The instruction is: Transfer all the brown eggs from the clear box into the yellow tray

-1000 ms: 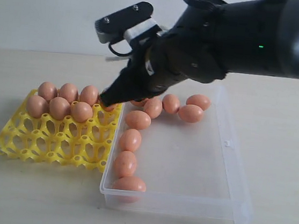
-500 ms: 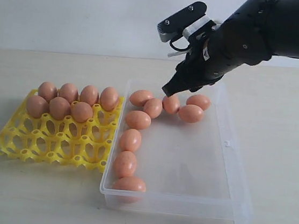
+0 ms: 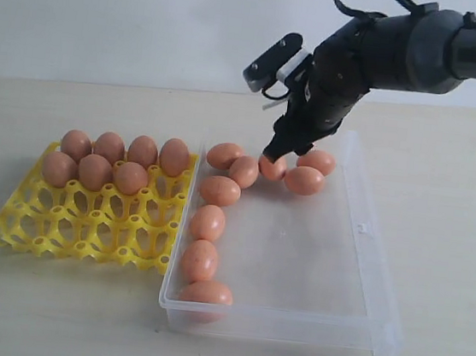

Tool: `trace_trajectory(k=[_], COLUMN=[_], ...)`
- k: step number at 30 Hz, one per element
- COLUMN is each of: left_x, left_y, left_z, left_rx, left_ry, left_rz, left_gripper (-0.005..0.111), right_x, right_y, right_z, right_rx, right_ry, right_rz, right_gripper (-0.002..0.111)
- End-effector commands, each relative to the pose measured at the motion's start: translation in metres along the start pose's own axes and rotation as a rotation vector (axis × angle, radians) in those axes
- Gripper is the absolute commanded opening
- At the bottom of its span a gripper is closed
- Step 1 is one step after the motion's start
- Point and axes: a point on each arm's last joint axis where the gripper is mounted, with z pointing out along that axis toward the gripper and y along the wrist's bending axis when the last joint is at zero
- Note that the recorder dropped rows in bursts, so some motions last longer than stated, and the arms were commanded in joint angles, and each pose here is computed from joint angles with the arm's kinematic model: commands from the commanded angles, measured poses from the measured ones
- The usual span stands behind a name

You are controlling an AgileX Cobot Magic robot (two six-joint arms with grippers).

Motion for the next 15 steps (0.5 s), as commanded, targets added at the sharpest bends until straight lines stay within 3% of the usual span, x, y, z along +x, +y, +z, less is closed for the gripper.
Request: trace_trajectory(k=[1,7,12,15], left_x=[-0.002,-0.002,-0.002,-0.002], left_y=[0.000,0.000,0.000,0.000], left_z=[-0.001,-0.001,-0.001,-0.001], left_rx=[-0.002,-0.002,-0.002,-0.002], left_ry=[-0.019,-0.019,-0.019,-0.019], left_rz=[-0.001,-0.001,0.002,0.002], left_gripper=[0.000,0.000,0.000,0.000], right_x=[0.004,0.007,0.006,0.006], right_y=[0.005,0.012,0.013,0.012], right_z=[0.015,0.025,0.025,0.025], right_rx=[-0.037,-0.052,-0.056,-0.054], right_ry=[0.025,0.037,0.028,0.031], right_rz=[-0.082,-0.126,-0.118,-0.115], right_gripper=[0.047,0.047,0.064,0.066])
